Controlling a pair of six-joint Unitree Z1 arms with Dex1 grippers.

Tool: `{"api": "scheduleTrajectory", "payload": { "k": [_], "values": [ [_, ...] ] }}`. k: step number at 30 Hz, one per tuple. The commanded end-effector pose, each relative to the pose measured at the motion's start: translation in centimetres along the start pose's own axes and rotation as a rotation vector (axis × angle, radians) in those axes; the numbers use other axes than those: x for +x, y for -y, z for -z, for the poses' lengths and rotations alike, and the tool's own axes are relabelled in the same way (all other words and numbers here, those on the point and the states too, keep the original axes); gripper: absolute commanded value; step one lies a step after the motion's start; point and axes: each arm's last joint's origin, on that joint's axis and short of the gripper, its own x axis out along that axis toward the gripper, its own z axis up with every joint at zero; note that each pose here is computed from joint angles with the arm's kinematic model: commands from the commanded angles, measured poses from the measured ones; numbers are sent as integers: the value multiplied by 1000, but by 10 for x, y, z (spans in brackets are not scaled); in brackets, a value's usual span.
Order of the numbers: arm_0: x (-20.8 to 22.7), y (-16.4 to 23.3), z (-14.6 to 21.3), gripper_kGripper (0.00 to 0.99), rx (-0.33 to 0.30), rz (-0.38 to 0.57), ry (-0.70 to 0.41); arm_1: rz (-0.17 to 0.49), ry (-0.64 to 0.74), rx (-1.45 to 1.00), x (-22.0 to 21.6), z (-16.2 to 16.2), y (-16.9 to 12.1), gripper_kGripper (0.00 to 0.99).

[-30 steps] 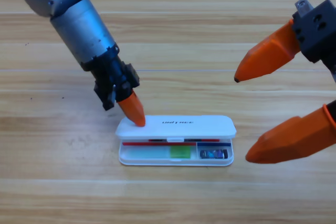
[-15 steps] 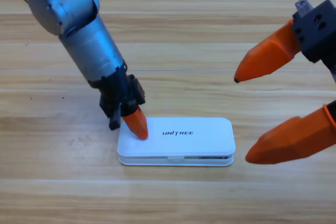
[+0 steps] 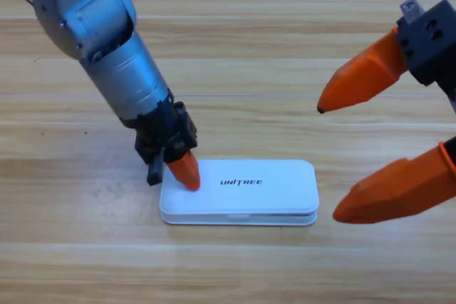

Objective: Clean up eraser and pencils

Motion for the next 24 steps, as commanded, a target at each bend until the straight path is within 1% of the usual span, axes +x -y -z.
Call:
{"api": "scheduleTrajectory", "payload": {
  "k": [1,7,11,15,20,24],
  "values": [
    [25,10,3,0,16,14,-60,-49,-30,5,16,3,-5,989],
    [29,21,2,0,49,-4,-75,-51,-31,6,17,3,-4,989],
    [47,31,9,0,82,-6,-106,-50,-33,6,18,3,-4,990],
    [61,39,13,0,100,3,-139,-51,-33,5,19,3,-4,990],
    [44,43,9,0,104,-20,-113,-50,-33,6,18,3,-4,990],
    [46,45,13,0,107,-9,-127,-50,-34,7,19,3,-3,989]
  ]
}}
